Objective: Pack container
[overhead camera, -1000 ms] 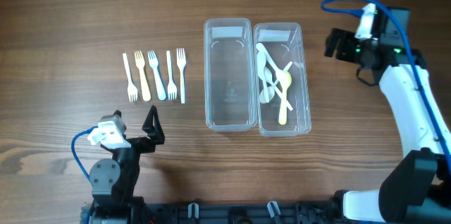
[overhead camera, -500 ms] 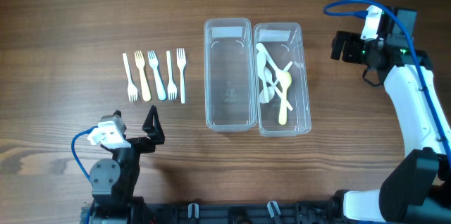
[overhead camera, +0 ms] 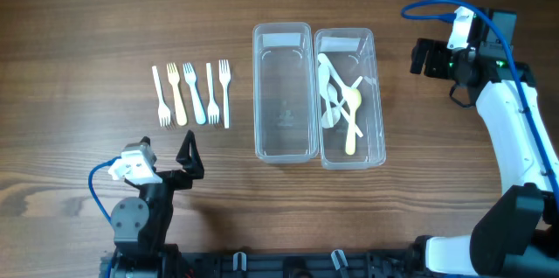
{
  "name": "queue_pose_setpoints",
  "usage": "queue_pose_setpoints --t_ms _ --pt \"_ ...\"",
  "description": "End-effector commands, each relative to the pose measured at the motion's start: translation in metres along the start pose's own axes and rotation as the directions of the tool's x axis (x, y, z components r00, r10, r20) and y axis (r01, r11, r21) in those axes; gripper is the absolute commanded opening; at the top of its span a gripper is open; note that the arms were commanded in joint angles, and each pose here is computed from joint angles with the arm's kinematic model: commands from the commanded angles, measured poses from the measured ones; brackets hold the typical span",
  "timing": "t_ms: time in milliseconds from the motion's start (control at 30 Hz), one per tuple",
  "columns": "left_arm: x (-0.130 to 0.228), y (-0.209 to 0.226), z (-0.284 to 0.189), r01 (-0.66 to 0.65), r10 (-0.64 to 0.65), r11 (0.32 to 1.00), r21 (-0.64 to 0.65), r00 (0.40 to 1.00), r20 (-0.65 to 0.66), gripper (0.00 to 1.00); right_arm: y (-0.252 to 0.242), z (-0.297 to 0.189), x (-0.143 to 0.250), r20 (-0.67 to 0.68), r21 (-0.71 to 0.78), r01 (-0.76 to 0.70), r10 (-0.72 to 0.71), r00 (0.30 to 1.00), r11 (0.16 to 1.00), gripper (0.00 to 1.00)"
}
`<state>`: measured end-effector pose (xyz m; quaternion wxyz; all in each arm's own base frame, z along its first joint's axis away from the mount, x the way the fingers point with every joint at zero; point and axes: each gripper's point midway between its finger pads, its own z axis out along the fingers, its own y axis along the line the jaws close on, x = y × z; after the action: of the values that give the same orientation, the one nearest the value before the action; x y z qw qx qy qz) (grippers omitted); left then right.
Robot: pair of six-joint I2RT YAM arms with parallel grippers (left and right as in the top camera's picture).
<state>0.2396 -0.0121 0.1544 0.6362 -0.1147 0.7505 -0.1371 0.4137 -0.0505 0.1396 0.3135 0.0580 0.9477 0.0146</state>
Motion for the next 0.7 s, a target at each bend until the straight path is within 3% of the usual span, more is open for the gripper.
queue_pose_setpoints --t_ms 0,167,367,467,667 --pt "-0.01 -0.029 -0.003 -0.009 0.004 0.988 0.152 0.999 0.032 1.0 -0.003 -0.003 0.001 0.007 0.018 0.017 -0.017 1.0 1.0 1.0" --pt "-0.026 -0.045 -0.01 -0.004 0.005 0.98 0.198 1.0 -0.002 0.99 -0.003 -0.002 0.001 0.007 0.018 0.017 -0.017 1.0 1.0 1.0" --pt "-0.07 -0.045 -0.001 0.016 -0.009 0.999 0.039 0.985 -0.17 1.0 -0.003 -0.003 0.001 0.007 0.018 0.017 -0.017 1.0 1.0 1.0" --pt "-0.082 -0.044 0.021 0.013 -0.03 0.998 -0.054 0.943 -0.331 1.0 -0.003 -0.003 0.001 0.007 0.018 0.017 -0.017 1.0 1.0 1.0" --pt "-0.08 -0.044 0.088 0.002 -0.094 0.988 -0.155 0.8 -0.592 1.0 -0.003 -0.002 0.001 0.007 0.018 0.017 -0.017 1.0 1.0 1.0"
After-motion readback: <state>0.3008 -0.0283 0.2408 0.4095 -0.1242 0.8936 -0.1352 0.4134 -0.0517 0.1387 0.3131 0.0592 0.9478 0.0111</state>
